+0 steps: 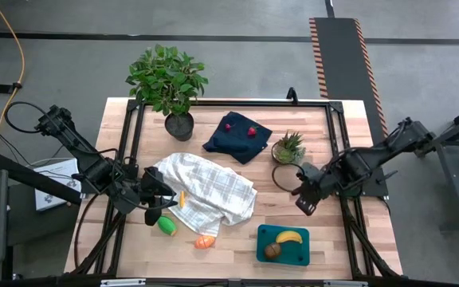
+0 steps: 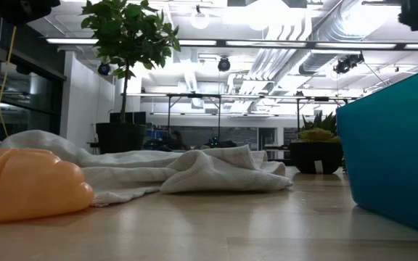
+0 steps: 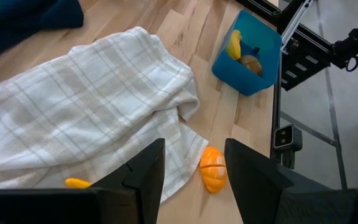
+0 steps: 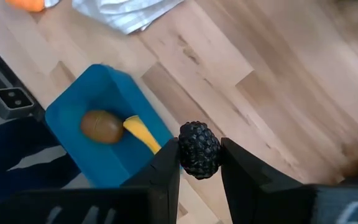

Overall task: Pick and placing Produce into tupperware
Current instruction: Put the blackberry into the bin

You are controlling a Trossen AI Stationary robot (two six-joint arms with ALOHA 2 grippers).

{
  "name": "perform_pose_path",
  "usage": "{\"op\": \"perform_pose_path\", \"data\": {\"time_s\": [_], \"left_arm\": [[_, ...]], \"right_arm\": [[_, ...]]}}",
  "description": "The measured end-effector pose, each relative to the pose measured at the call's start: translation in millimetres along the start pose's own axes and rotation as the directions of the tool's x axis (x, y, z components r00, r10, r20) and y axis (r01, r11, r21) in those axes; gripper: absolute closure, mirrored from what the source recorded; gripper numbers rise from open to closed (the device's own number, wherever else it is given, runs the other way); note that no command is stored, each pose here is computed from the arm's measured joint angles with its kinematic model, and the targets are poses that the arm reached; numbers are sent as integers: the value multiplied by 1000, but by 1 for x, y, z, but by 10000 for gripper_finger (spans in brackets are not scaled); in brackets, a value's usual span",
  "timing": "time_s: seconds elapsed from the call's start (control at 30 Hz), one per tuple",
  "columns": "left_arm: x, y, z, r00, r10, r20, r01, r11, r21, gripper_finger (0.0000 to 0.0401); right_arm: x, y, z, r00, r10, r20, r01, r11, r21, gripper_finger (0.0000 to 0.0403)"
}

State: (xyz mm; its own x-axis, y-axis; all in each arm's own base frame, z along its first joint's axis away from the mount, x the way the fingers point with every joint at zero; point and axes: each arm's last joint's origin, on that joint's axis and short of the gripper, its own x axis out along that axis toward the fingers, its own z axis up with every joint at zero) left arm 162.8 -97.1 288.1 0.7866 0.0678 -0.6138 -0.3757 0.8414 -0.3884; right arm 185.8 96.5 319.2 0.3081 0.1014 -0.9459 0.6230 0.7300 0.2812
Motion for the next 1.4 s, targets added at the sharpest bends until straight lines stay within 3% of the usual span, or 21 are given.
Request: {"op": "perform_pose_path", "data": {"time_s": [0.57, 0.87, 1.4], "left_arm": [[0, -1, -1, 1000, -19, -24, 19, 1000, -2, 245], [0, -1, -1, 1000, -19, -24, 19, 1000, -2, 245], [0, 0, -1, 1000, -15, -25, 16, 999, 30, 245]], "right_arm": [[28, 32, -10, 1000, 24, -18, -24, 1000, -3, 329], [29, 43, -11, 994, 108, 6, -108, 994, 18, 329], [57, 70, -28, 994, 109, -33, -107, 993, 41, 329]]}}
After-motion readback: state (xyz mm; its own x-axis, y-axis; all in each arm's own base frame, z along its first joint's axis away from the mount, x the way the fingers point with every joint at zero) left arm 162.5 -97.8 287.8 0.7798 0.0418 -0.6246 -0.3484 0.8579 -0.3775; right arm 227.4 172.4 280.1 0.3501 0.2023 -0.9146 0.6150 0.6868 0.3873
